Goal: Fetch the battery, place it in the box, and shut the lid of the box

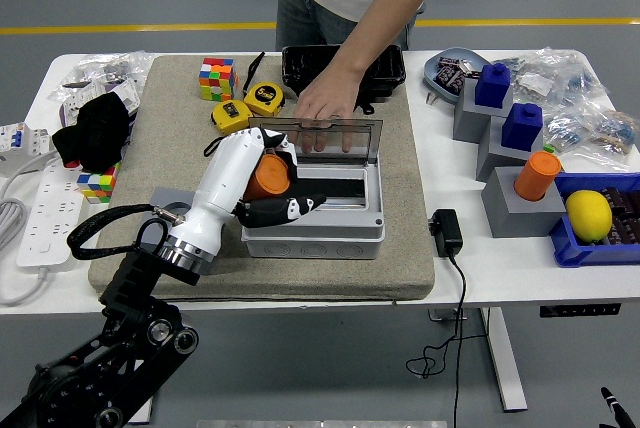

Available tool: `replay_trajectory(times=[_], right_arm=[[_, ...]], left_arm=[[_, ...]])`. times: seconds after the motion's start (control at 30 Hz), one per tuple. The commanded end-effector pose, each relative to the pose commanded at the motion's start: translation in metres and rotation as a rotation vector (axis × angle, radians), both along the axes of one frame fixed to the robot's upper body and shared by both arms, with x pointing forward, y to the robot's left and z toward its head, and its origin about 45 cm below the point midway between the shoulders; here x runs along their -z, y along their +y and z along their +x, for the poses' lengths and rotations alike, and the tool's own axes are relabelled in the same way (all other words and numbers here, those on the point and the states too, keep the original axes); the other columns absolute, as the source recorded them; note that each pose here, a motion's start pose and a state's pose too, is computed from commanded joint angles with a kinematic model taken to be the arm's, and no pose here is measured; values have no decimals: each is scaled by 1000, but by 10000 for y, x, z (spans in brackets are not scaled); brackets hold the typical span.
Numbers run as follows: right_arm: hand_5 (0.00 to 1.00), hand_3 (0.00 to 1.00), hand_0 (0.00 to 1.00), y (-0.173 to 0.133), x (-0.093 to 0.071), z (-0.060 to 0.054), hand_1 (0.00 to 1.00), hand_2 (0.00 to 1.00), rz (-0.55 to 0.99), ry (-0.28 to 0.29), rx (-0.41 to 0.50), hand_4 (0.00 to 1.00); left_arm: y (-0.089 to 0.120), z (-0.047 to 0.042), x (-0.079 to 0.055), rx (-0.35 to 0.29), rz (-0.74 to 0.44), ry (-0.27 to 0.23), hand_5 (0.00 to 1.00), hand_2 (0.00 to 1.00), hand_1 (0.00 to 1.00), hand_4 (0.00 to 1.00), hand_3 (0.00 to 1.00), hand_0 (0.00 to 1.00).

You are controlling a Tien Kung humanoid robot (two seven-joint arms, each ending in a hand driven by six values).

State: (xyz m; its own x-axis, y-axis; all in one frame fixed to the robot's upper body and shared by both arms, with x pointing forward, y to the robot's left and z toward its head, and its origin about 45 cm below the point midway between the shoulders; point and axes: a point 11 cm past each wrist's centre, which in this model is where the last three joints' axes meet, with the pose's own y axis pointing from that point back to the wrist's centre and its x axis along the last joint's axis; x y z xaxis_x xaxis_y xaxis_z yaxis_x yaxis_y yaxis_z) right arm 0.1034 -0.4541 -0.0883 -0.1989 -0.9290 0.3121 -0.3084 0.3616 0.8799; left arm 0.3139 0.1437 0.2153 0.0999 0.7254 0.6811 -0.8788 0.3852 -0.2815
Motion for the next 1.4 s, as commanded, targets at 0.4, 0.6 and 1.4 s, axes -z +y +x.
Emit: replay_trajectory(times=[0.4,0.6,1.4], right_arm=[[998,795,876,20,4,17,825,781,4,0,-8,998],[998,795,877,11,-3,34,826,781,2,-1,-10,998],[998,794,876,18,-13,86,825,780,2,-4,-19,998]], left_arm=[[-279,51,206,66,67,27,2,43,2,998,73,33],[-371,136,256,81,92,22,2,43,2,998,73,33],[-283,577,306,17,139,5,2,42,2,998,67,34]])
